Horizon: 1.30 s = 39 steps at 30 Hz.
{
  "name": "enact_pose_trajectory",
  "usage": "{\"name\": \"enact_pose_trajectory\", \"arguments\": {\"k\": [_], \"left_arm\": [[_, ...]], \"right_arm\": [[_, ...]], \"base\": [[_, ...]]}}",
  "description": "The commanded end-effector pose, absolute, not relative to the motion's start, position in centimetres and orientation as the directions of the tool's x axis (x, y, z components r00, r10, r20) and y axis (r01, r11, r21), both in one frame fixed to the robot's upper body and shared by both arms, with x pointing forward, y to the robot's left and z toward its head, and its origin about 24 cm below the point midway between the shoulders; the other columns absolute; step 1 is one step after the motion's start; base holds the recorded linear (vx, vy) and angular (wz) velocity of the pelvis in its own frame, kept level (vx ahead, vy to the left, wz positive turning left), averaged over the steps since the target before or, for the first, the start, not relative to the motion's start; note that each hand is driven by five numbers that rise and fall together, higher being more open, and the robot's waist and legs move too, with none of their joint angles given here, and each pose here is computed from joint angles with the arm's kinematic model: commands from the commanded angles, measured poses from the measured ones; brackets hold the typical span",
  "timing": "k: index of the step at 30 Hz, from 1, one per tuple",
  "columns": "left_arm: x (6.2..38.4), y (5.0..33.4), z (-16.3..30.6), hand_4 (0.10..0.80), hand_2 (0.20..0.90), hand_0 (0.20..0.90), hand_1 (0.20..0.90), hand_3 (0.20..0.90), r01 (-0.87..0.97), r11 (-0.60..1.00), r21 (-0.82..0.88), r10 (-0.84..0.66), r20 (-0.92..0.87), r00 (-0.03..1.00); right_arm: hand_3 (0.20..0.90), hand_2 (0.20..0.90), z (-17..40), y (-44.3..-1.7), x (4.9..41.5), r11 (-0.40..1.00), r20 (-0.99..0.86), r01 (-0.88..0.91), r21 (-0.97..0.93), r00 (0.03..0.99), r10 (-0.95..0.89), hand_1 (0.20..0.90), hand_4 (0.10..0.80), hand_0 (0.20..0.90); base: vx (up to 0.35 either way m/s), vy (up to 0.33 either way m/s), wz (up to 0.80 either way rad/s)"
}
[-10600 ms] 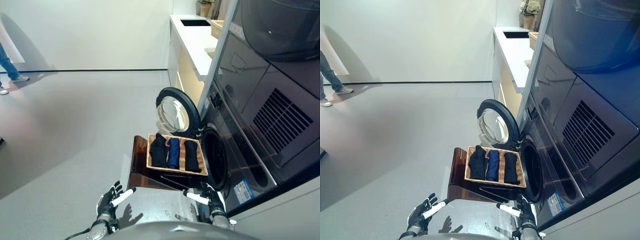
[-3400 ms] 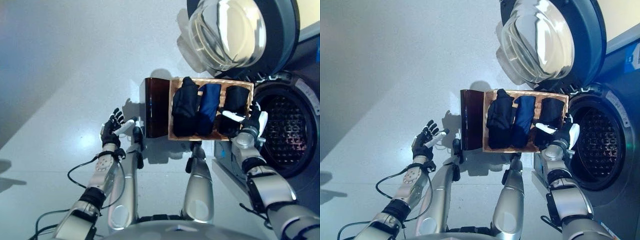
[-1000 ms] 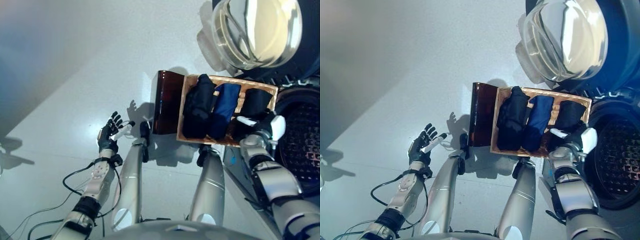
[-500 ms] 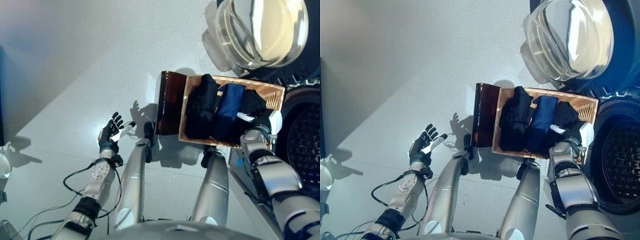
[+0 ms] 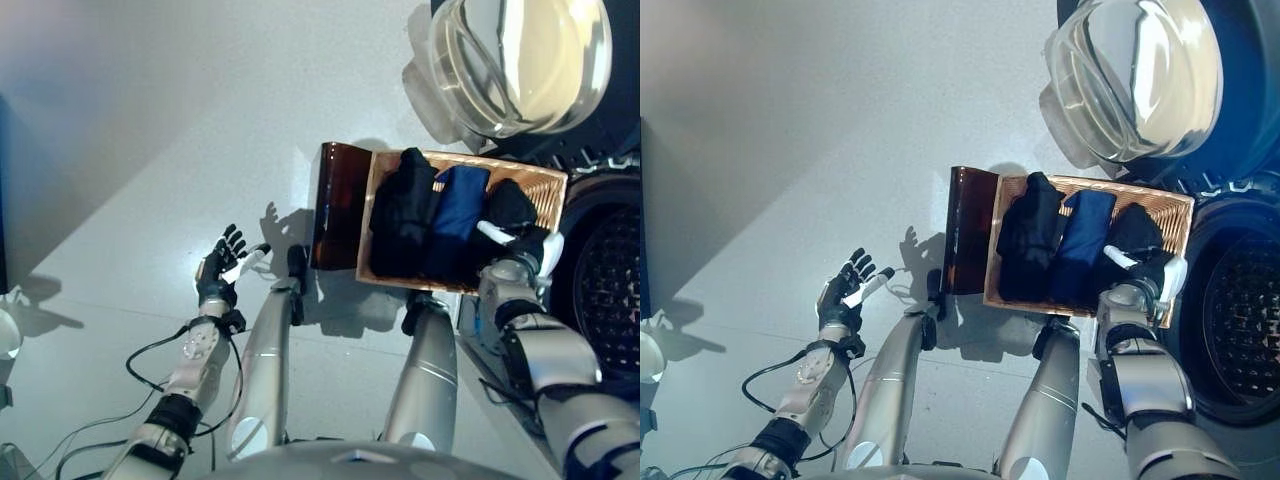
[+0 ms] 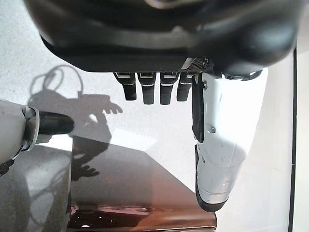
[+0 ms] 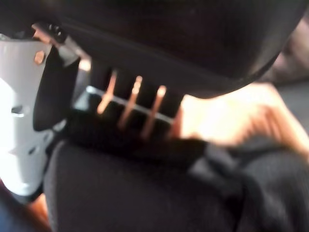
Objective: Pick up the clothes and place them into the washing machine
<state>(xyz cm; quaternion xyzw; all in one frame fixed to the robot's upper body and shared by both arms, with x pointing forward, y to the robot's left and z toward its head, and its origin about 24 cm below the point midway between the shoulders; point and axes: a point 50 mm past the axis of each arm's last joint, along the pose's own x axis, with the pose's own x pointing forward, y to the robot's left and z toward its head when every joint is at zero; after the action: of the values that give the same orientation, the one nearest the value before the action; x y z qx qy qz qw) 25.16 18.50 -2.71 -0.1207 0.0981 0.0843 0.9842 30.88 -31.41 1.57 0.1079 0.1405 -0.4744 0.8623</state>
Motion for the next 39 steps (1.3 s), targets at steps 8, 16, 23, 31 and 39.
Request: {"name": "enact_pose_trajectory", "arguments": {"k": [8,16,23,31,39], "left_arm": [[24.2,19.2,-2.7,0.8,0.9,0.9,0.9,0.9,-0.262,0.915,-0.306,0.211,-0.189,0.959],[23.8,19.2,-2.8,0.8,0.9,0.9,0.9,0.9,-0.27,0.902,-0.336,0.215,-0.193,0.957],[23.4,18.6,-3.4,0.8,0.9,0.9,0.9,0.9,-0.261,0.901,-0.346,0.192,-0.223,0.956],[22.7,18.1,-4.3,0.8,0.9,0.9,0.9,0.9,-0.259,0.893,-0.369,0.163,-0.27,0.949],[22.6,17.8,-4.5,0.8,0.9,0.9,0.9,0.9,-0.213,0.914,-0.346,0.118,-0.275,0.954]], "right_arm": [[0.2,0.2,1.3,-32.8,28.5,0.158,-0.363,0.804,0.573,0.421,-0.831,0.2,0.3,0.2],[0.2,0.2,2.1,-33.8,27.6,0.064,-0.318,0.719,0.692,0.383,-0.867,0.2,0.3,0.2],[0.2,0.2,4.4,-35.1,27.0,-0.24,-0.363,0.431,0.87,0.23,-0.903,0.2,0.3,0.2],[0.2,0.2,6.2,-36.8,27.0,-0.349,-0.402,0.27,0.897,0.172,-0.899,0.2,0.3,0.2],[0.2,0.2,8.8,-40.5,26.0,-0.417,-0.443,0.212,0.884,0.09,-0.892,0.2,0.3,0.2]], "base": [[-0.019,0.004,-0.07],[0.006,0.005,-0.06],[0.003,0.001,-0.05],[0.002,0.0,0.0],[0.005,-0.001,-0.01]]}}
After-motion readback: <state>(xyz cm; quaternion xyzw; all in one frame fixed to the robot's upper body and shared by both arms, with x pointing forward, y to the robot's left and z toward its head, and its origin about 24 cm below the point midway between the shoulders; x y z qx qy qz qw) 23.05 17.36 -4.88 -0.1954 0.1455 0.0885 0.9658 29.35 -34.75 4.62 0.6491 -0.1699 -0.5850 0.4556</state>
